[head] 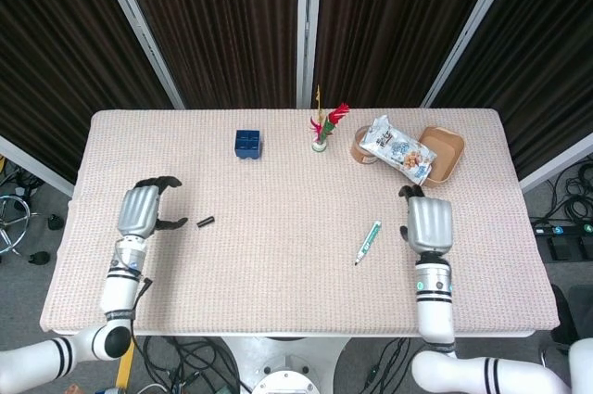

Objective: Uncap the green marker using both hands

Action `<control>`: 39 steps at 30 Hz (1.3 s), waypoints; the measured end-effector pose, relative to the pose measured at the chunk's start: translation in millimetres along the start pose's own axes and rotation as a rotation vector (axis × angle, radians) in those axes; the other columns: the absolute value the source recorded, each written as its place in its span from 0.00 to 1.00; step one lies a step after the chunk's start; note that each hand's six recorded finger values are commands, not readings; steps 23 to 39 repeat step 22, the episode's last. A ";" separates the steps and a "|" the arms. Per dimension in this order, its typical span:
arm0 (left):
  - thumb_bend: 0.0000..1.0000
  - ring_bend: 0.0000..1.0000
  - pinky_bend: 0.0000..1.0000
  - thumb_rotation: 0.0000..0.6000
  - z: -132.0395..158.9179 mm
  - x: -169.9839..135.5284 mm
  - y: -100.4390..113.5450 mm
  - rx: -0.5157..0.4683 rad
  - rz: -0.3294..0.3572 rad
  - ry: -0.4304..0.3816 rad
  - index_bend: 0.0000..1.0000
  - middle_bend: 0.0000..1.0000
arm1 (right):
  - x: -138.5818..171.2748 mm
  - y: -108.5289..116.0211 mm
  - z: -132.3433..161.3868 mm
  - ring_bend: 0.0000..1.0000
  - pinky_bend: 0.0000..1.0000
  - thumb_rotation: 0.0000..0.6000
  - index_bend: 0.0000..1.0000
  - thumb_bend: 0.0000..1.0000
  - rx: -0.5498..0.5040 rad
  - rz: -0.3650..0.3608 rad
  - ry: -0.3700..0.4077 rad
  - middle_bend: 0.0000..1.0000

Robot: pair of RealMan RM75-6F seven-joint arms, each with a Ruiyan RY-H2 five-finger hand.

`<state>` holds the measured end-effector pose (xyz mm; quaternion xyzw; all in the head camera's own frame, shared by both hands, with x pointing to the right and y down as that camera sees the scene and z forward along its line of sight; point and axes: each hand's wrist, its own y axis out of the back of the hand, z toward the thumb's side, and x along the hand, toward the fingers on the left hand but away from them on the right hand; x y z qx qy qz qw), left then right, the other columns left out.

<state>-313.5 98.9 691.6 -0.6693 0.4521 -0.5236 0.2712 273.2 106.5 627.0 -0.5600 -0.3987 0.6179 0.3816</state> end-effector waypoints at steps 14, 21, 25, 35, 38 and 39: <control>0.04 0.11 0.12 1.00 -53.8 -80.3 26.6 0.210 0.149 0.057 0.18 0.13 | 52.1 14.2 -119.6 0.00 0.00 1.00 0.07 0.07 0.266 0.068 0.121 0.02; 0.04 0.11 0.11 1.00 -77.7 -100.0 24.4 0.254 0.156 0.105 0.18 0.13 | 66.4 -20.6 -138.7 0.00 0.00 1.00 0.06 0.07 0.320 0.146 0.143 0.01; 0.04 0.11 0.11 1.00 -79.1 -100.1 24.3 0.253 0.155 0.109 0.18 0.13 | 67.4 -23.7 -138.1 0.00 0.00 1.00 0.06 0.07 0.315 0.147 0.148 0.01; 0.04 0.11 0.11 1.00 -79.1 -100.1 24.3 0.253 0.155 0.109 0.18 0.13 | 67.4 -23.7 -138.1 0.00 0.00 1.00 0.06 0.07 0.315 0.147 0.148 0.01; 0.04 0.11 0.11 1.00 -79.1 -100.1 24.3 0.253 0.155 0.109 0.18 0.13 | 67.4 -23.7 -138.1 0.00 0.00 1.00 0.06 0.07 0.315 0.147 0.148 0.01; 0.04 0.11 0.11 1.00 -79.1 -100.1 24.3 0.253 0.155 0.109 0.18 0.13 | 67.4 -23.7 -138.1 0.00 0.00 1.00 0.06 0.07 0.315 0.147 0.148 0.01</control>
